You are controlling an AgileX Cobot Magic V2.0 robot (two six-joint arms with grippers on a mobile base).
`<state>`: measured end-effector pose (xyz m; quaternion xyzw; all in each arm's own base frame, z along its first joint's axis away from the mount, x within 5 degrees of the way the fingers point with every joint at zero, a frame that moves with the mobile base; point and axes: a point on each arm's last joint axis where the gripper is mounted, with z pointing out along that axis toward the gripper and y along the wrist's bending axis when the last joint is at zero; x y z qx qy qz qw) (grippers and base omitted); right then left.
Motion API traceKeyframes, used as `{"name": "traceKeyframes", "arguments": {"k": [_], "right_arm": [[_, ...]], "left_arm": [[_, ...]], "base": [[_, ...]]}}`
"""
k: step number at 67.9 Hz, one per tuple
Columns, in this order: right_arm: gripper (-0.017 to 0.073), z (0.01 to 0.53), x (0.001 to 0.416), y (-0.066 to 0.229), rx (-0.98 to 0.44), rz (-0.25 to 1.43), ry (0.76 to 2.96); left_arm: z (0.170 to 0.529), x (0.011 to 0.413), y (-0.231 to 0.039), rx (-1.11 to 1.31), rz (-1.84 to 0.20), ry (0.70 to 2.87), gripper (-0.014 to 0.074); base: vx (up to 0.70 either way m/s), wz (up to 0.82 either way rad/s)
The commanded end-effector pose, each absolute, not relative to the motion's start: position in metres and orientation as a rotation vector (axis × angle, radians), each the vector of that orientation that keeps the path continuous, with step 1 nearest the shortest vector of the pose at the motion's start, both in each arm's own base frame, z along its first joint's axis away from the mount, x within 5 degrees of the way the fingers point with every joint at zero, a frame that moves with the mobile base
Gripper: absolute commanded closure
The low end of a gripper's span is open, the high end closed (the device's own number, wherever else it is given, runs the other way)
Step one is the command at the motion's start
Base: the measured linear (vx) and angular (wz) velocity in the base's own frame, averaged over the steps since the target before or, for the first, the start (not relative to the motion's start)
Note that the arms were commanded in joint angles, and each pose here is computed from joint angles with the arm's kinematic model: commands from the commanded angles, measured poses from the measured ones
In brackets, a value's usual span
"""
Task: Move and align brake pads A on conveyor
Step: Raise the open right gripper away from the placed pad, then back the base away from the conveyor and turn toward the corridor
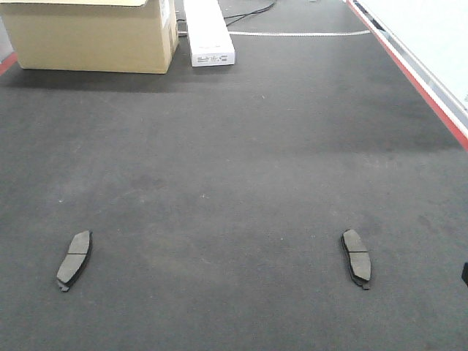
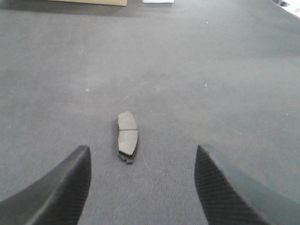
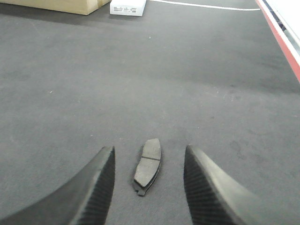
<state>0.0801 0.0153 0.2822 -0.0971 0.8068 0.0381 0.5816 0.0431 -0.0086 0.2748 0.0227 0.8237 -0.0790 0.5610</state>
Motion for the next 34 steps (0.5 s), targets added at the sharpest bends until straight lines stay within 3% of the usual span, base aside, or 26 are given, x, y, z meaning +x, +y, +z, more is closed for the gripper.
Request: {"name": "traceKeyframes", "arguments": {"k": [1,34], "right_arm": [[0.0233,0.2969,0.0826,0.0146,-0.208,0.080,1.793],[0.0233,0.2970,0.0827,0.0146,-0.208,0.080,1.792]], "left_arm": [[0.2867,0.0457,-0.0093,0.048,-0.203,1.870,0.0134],[0.2866,0.0456,-0.0093,0.048,-0.203,1.871,0.0134]], "base": [[-0.05,0.03],[-0.19,0.05]]}}
